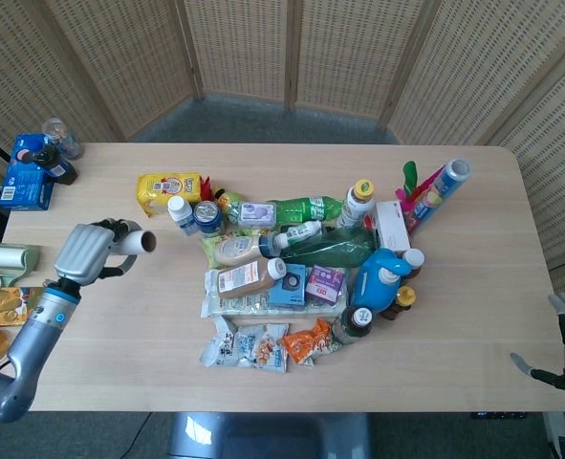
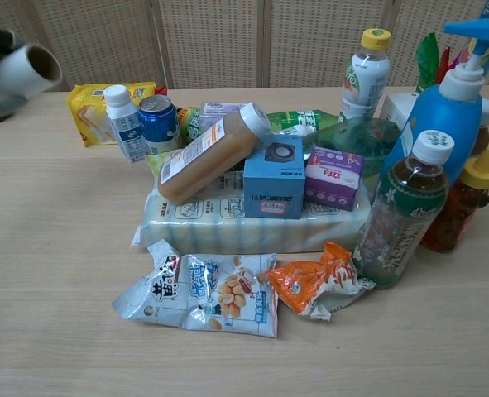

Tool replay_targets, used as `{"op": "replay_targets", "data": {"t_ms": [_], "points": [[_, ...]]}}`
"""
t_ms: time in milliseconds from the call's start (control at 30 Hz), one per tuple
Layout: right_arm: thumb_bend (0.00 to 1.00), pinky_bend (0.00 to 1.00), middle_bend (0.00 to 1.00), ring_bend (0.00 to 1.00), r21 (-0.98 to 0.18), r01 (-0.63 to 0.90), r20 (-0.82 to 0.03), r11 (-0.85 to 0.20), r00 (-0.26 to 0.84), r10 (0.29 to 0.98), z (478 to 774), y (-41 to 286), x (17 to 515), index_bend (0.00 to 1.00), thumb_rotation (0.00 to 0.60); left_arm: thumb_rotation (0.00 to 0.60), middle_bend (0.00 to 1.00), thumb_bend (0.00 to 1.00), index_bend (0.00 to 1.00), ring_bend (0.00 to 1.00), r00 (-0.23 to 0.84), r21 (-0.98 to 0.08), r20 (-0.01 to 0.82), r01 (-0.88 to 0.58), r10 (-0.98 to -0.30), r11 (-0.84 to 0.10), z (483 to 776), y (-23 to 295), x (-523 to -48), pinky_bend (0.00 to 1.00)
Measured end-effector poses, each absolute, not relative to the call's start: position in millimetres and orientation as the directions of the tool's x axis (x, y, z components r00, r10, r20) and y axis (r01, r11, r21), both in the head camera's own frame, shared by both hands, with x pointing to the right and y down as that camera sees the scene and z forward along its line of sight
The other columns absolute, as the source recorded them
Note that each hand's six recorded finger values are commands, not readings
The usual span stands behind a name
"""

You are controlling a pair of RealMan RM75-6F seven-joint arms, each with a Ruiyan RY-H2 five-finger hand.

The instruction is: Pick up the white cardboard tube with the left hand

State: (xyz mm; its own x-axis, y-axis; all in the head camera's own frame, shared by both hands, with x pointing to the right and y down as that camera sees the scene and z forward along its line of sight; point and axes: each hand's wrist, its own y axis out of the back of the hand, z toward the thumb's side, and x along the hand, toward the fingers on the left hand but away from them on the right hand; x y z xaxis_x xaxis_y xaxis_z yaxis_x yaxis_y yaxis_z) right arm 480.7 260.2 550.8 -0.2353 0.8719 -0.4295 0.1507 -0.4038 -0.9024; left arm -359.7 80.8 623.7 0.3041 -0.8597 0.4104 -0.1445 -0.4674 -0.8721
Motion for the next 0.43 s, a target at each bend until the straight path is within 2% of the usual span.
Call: {"op": "replay_targets", "data": {"t_ms": [200,433], "points": [[0.04,0.00,0.00,0.00,-0.898,0.170,-0.437,-0.407,-0.217,0.873,559.9,258.2,475.3,0.00,0.495,0.600,0.63,0.41,0.64,0.76,0.270,-0.884,0.312,-0.269,-0.911,-0.383,561.8,57.8,-365.4,0.56],[0.04,0.00,0.00,0.00,-0.896,0.167,-0.440,-0.411,-0.209,0.873,562.4,254.0,473.2,0.00,0.497,0.600,0.63,0.40,0.64,0.76,0.238,-0.857,0.265,-0.387,-0.935,-0.341,530.7,47.8,-369.4,0.56]]}}
